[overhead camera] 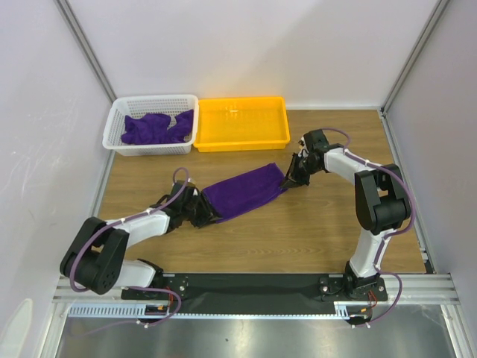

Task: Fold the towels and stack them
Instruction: Fold the towel

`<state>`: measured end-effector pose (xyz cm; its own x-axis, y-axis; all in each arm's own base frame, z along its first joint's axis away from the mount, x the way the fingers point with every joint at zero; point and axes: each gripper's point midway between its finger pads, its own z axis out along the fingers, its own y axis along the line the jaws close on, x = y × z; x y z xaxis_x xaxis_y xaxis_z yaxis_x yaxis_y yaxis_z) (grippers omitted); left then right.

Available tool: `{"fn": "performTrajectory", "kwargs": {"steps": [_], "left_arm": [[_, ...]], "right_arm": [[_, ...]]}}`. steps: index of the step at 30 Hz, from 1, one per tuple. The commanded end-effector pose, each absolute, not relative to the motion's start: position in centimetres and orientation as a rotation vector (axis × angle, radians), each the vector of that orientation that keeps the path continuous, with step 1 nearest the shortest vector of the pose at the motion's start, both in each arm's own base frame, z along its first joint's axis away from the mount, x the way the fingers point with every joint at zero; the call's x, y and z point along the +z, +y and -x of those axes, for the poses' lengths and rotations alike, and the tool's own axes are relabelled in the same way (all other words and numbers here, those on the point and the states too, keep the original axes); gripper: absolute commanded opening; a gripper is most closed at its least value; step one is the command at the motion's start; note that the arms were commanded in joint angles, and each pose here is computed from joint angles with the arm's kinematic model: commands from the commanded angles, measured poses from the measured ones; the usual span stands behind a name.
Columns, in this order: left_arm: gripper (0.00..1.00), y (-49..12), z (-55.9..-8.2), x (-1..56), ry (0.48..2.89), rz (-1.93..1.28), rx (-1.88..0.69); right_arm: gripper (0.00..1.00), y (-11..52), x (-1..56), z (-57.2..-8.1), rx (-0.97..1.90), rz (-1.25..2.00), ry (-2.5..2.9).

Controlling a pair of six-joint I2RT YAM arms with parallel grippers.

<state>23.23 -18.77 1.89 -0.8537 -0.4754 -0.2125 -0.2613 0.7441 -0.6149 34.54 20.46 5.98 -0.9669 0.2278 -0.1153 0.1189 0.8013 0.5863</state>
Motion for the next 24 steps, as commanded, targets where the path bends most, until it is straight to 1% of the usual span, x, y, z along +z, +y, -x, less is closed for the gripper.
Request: {"fn": "performTrajectory", "kwargs": {"steps": [1,3,5,6,8,9,10,13,19,24], "left_arm": [[0.39,-17.4,-21.2,-0.9,2.69,0.571,-0.731],[0.36,-17.4,-21.1,-0.9,2.691,0.571,-0.726],[0.3,-17.3,-21.1,-0.8,2.69,0.567,-0.723],[0.21,-17.3,-21.1,-0.8,2.691,0.564,-0.718],[0.14,-17.2,-21.1,-0.7,2.696,0.563,-0.711],[0.03,-17.2,-21.1,-0.6,2.699,0.556,-0.713],[0.0,-17.2,-21.1,-0.4,2.698,0.553,-0.708],[0.0,-17.5,-21.8,1.3,2.673,0.519,-0.724],[0.01,-18.4,-24.6,7.0,2.605,0.464,-0.761],[0.01,-18.5,-25.4,9.1,2.588,0.52,-0.834]], "right_arm": [[0.0,21.0,7.3,-35.6,0.894,-0.249,2.771],[0.0,21.0,7.3,-35.5,0.888,-0.245,2.772],[0.0,20.9,7.2,-35.3,0.881,-0.255,2.775],[0.0,20.9,7.2,-35.4,0.881,-0.252,2.773],[0.0,21.0,7.3,-35.4,0.882,-0.253,2.77],[0.0,21.0,7.3,-35.4,0.884,-0.257,2.772],[0.0,21.1,7.4,-35.5,0.886,-0.25,2.766],[0.0,21.2,8.2,-35.8,0.892,-0.241,2.751],[0.0,21.6,10.5,-37.4,0.905,-0.204,2.694],[0.0,22.0,12.3,-38.5,0.923,-0.178,2.65]]}}
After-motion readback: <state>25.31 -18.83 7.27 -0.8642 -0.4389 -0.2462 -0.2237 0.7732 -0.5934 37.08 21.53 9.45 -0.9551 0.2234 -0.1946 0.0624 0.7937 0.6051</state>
